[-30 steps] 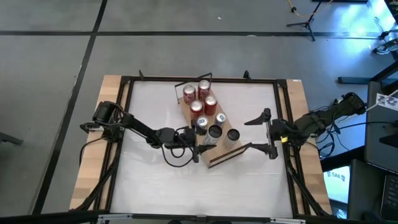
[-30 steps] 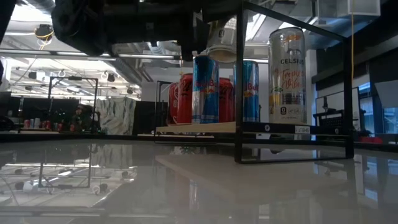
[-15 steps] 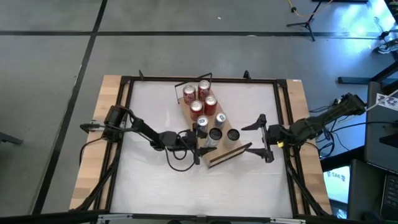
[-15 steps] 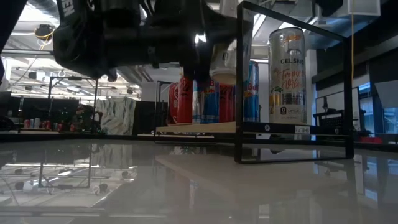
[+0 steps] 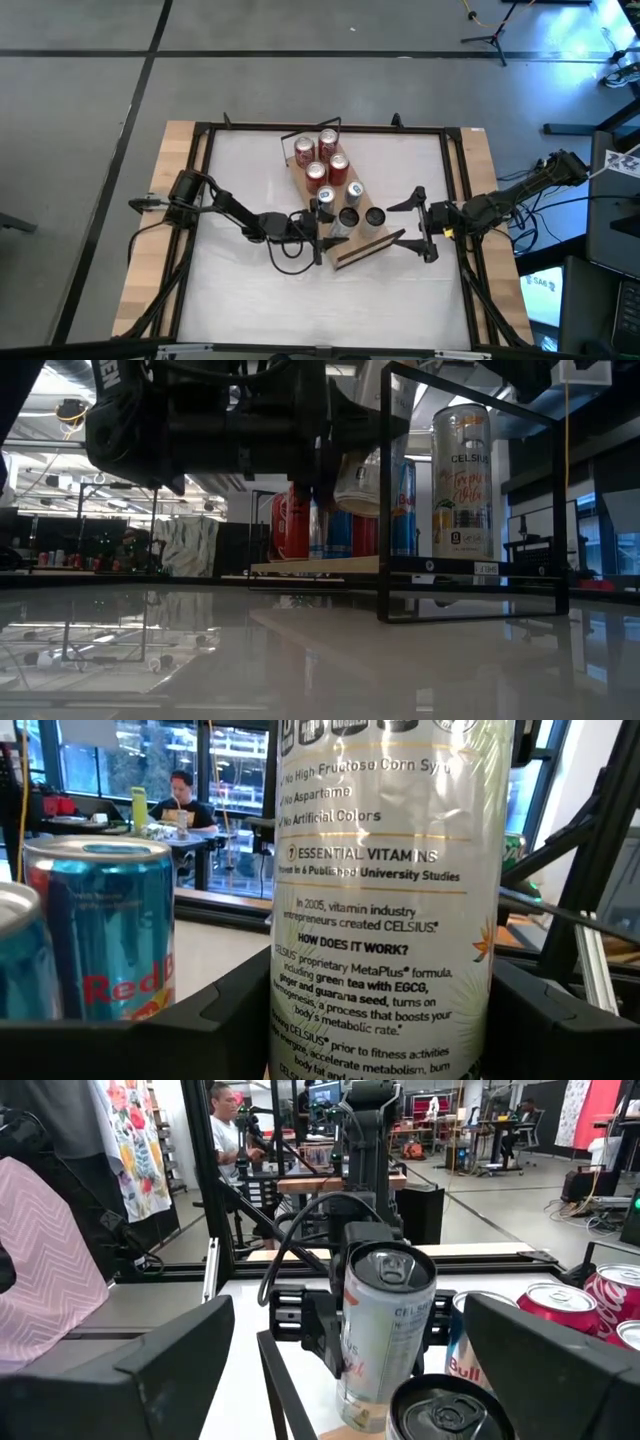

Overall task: Place canned beverage on shelf
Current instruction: Put the white yellow soda can on the shelf aligned with the other white yellow soda can

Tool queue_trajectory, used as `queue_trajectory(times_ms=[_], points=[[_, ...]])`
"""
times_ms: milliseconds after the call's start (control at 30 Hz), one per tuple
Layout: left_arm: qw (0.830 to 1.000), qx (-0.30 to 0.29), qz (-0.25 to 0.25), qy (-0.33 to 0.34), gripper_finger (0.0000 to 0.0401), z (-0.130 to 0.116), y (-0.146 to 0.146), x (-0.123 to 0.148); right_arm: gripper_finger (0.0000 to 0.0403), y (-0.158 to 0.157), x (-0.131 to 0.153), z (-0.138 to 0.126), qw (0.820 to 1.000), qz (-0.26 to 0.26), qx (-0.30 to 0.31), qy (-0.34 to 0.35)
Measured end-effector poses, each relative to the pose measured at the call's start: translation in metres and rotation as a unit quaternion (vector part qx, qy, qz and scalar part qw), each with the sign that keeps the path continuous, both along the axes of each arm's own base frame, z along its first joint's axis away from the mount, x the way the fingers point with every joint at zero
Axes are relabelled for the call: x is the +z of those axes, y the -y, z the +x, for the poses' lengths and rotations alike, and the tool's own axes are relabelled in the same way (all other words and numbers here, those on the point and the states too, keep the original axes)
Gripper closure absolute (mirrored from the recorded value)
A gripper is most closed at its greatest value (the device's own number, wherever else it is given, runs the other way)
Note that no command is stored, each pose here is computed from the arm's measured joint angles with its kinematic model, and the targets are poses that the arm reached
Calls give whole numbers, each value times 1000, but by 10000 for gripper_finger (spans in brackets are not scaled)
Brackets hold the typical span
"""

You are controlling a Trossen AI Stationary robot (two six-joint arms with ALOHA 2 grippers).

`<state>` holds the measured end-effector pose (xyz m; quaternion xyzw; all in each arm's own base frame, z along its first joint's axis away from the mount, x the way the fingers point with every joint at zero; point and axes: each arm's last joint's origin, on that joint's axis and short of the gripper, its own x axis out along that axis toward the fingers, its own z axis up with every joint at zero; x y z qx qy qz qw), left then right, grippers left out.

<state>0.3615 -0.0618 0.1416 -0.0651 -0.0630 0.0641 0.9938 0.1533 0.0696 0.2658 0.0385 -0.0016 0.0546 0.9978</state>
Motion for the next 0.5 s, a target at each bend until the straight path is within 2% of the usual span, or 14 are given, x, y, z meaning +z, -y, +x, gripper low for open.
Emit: queue_trajectory(times_ms=[500], points=[[1000,-2,-9,-11,160,14,3,-26,13,-1,-1,0,1000,0,9,-2]])
